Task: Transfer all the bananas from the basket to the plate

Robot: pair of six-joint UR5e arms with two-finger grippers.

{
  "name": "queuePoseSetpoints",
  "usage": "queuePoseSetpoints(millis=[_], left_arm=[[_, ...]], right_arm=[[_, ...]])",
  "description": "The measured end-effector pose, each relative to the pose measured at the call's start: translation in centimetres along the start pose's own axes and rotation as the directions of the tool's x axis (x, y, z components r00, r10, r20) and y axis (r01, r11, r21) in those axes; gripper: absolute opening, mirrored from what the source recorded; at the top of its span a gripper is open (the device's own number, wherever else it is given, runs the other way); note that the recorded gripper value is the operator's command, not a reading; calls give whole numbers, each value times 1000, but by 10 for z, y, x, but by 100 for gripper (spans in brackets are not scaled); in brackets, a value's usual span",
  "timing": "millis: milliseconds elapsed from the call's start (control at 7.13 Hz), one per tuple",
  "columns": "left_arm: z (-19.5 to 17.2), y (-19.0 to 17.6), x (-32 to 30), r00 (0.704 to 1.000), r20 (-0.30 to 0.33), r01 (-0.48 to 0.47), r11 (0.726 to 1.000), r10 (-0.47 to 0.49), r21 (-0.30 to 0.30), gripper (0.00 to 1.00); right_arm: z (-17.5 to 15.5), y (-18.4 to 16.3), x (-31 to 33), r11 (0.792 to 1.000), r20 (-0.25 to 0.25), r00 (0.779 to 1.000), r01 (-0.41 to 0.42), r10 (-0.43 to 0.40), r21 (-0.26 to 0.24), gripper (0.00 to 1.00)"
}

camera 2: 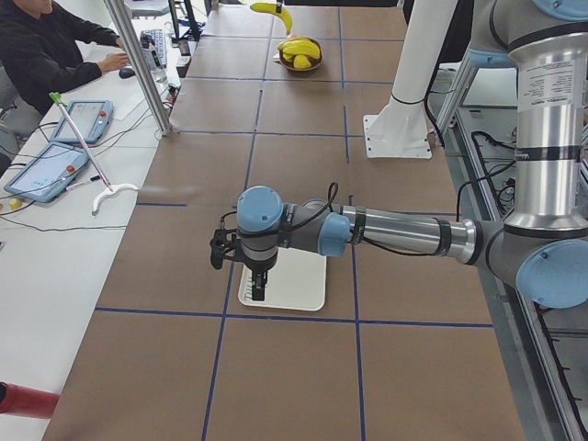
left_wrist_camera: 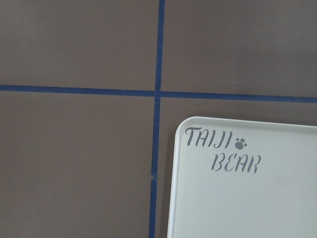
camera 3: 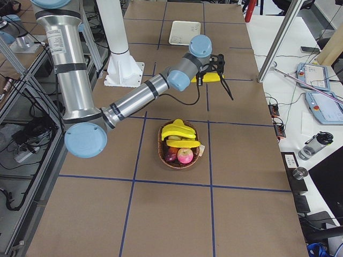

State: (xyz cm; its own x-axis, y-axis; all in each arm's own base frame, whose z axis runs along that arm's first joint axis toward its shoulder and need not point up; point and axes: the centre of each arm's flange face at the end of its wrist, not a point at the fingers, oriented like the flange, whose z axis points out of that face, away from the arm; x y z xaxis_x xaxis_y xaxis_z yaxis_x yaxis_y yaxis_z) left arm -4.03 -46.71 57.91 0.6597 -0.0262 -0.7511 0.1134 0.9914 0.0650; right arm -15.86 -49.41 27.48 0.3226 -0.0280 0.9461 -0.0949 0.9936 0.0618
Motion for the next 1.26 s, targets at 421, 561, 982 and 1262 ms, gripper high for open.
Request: queuePoseSetpoints(millis=[421,561,982,1262], left_arm=[[31,-13,85,993,-119,-8,994,21,109,99],[43,-13,124,981,-193,14,992,11,128,99],[70,-15,244,888,-453,126,989,-77,79,99],[73,-5,330,783,-599,183,982,-169,-37,99]], right_arm=[[111,45,-126,999,-13,999,41,-41,-1,0],[136,67,-160,999,-2,999,44,-44,8,0],[178,122,-232,999,61,997,48,-49,17,1],[181,138,-260,999,102,994,51,-51,2,1]])
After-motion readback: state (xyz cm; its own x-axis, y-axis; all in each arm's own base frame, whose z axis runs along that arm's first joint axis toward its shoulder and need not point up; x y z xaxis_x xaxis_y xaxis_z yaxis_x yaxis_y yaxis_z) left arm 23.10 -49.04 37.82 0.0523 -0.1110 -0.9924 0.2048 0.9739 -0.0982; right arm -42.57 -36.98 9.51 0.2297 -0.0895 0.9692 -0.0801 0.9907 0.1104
